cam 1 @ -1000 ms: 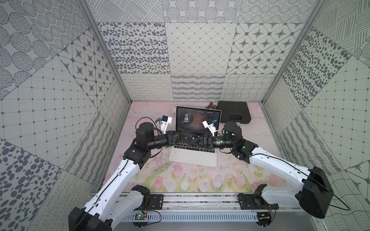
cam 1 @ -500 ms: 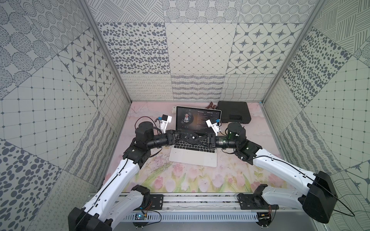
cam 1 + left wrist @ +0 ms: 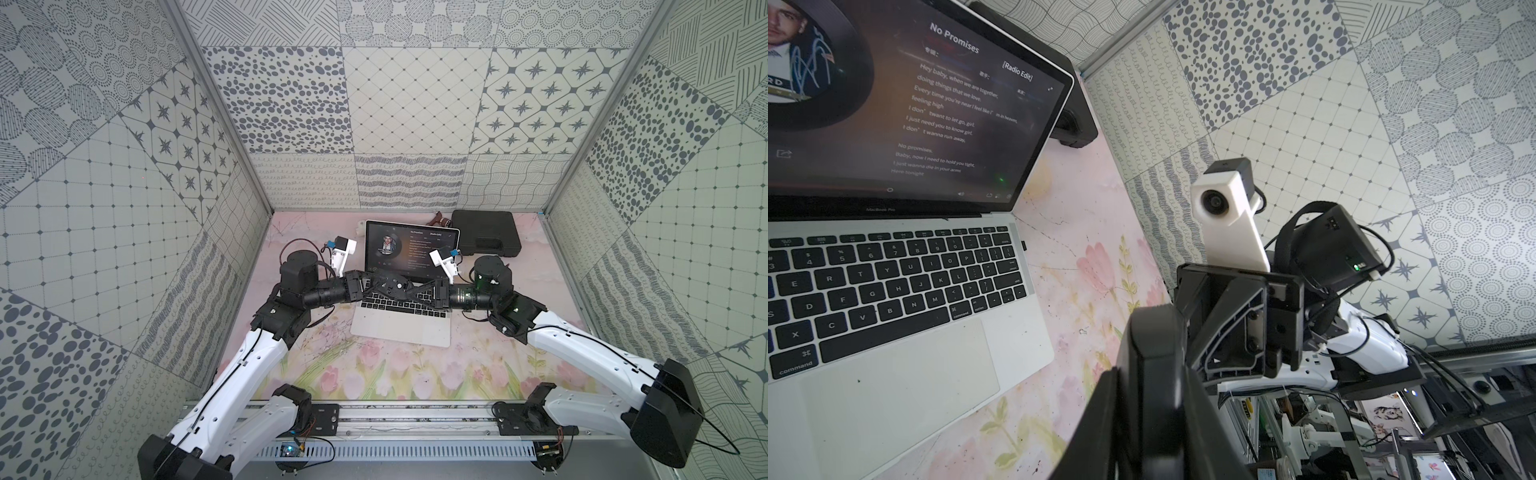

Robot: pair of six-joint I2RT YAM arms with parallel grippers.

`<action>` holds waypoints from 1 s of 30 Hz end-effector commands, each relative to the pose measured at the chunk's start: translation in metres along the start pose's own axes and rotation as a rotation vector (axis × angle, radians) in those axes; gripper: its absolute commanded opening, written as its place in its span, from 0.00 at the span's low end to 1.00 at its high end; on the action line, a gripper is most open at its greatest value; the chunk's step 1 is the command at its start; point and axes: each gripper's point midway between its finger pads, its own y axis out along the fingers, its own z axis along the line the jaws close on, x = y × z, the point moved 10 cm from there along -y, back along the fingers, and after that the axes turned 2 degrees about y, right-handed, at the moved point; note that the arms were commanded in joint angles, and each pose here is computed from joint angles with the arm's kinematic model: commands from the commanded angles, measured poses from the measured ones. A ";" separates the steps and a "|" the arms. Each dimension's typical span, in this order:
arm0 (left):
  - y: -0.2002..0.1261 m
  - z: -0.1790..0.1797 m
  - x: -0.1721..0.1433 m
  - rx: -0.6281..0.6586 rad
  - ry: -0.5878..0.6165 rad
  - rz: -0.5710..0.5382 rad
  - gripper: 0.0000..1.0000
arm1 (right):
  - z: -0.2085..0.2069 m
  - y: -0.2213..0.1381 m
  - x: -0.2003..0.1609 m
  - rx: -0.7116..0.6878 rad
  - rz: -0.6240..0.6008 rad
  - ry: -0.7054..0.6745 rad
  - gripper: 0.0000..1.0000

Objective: Remove the wireless mouse receiver from the laptop
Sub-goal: Remove the lid from the mouse, then place the lid at the center of the board.

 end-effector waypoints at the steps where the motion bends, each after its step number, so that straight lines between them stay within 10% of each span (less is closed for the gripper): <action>1: -0.002 0.004 -0.003 0.045 0.028 0.010 0.00 | 0.007 -0.005 0.002 0.029 -0.052 -0.070 0.09; 18: 0.013 0.058 -0.011 0.356 -0.087 -0.013 0.00 | -0.006 -0.030 -0.006 -0.042 -0.152 -0.087 0.00; 30: 0.013 0.073 -0.055 0.187 -0.154 0.103 0.00 | -0.039 -0.075 -0.008 -0.935 -0.119 -0.152 0.00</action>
